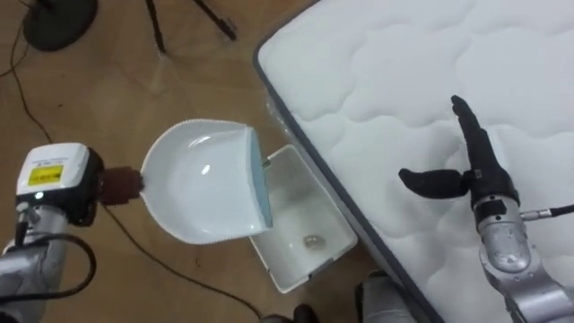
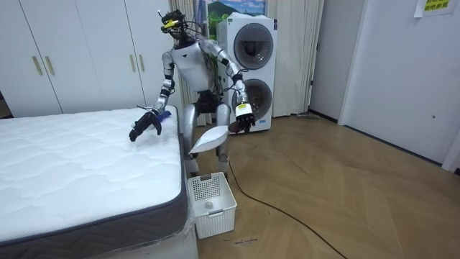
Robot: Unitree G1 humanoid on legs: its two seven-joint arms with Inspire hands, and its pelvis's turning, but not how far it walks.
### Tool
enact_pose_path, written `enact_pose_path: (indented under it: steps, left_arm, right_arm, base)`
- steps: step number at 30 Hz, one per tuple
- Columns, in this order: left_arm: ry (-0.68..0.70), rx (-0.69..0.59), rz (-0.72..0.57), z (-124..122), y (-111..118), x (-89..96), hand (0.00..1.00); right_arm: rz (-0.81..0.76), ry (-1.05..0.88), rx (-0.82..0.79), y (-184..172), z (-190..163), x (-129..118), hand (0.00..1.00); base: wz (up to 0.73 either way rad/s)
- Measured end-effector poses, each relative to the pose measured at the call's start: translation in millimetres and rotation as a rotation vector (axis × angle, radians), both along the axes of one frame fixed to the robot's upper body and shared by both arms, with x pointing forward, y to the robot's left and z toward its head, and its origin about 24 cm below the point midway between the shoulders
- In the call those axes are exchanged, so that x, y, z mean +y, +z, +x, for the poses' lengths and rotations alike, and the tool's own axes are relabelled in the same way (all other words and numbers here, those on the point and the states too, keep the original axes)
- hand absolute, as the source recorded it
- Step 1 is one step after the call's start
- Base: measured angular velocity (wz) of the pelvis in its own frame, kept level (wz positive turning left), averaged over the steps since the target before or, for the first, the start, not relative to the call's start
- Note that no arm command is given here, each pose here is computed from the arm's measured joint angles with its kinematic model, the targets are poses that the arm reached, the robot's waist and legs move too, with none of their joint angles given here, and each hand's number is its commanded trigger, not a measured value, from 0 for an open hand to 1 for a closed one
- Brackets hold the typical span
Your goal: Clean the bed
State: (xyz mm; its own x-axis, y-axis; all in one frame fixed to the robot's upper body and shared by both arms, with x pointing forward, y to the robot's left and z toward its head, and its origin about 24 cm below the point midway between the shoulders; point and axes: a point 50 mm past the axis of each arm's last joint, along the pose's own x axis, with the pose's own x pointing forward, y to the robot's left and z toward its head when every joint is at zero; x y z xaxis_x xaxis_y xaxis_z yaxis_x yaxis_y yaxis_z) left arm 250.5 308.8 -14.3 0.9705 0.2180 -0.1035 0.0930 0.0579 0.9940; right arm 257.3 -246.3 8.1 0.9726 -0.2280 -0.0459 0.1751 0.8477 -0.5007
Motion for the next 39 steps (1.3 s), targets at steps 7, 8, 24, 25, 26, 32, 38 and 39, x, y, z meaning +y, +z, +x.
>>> enact_pose_path:
  steps: [7, 8, 24, 25, 26, 32, 38, 39]
  left_arm:
    - [-0.083, -0.091, -0.067, 9.5, 6.0, -24.9, 1.0]
    - [-0.089, -0.109, -0.089, 9.8, 5.3, -31.5, 1.0]
    - [0.012, -0.13, -0.253, -16.5, -18.1, -46.7, 1.0]
    - [0.013, -0.13, -0.255, -16.2, -17.9, -46.7, 1.0]
    - [0.012, -0.132, -0.256, -16.0, -17.5, -47.0, 1.0]
    - [-0.006, -0.093, -0.278, -16.4, -17.8, -52.4, 1.0]
    - [-0.005, -0.026, -0.325, -28.8, -31.5, -61.8, 1.0]
    - [-0.005, -0.024, -0.333, -29.6, -32.4, -63.3, 1.0]
  right_arm:
    - [0.026, -0.036, 0.005, -6.6, -7.7, -0.6, 0.0]
    - [0.04, -0.055, 0.015, -9.6, -11.4, -3.0, 0.0]
    - [0.148, -0.01, 0.025, -14.8, -8.1, 17.6, 0.0]
    - [0.143, -0.008, 0.032, -17.0, -10.0, 18.6, 0.0]
    - [0.143, -0.007, 0.033, -17.3, -10.1, 19.3, 0.0]
    - [0.149, 0.016, 0.024, -15.9, -9.5, 22.3, 0.0]
    - [0.155, 0.047, 0.035, -17.6, -11.9, 23.0, 0.0]
    - [0.156, 0.05, 0.037, -18.3, -12.8, 23.1, 0.0]
  base:
    - [-0.4]
    - [-0.65]
    - [-1.26]
    - [-0.12]
    - [-0.12]
    - [-0.13]
    - [-0.14]
    - [-0.26]
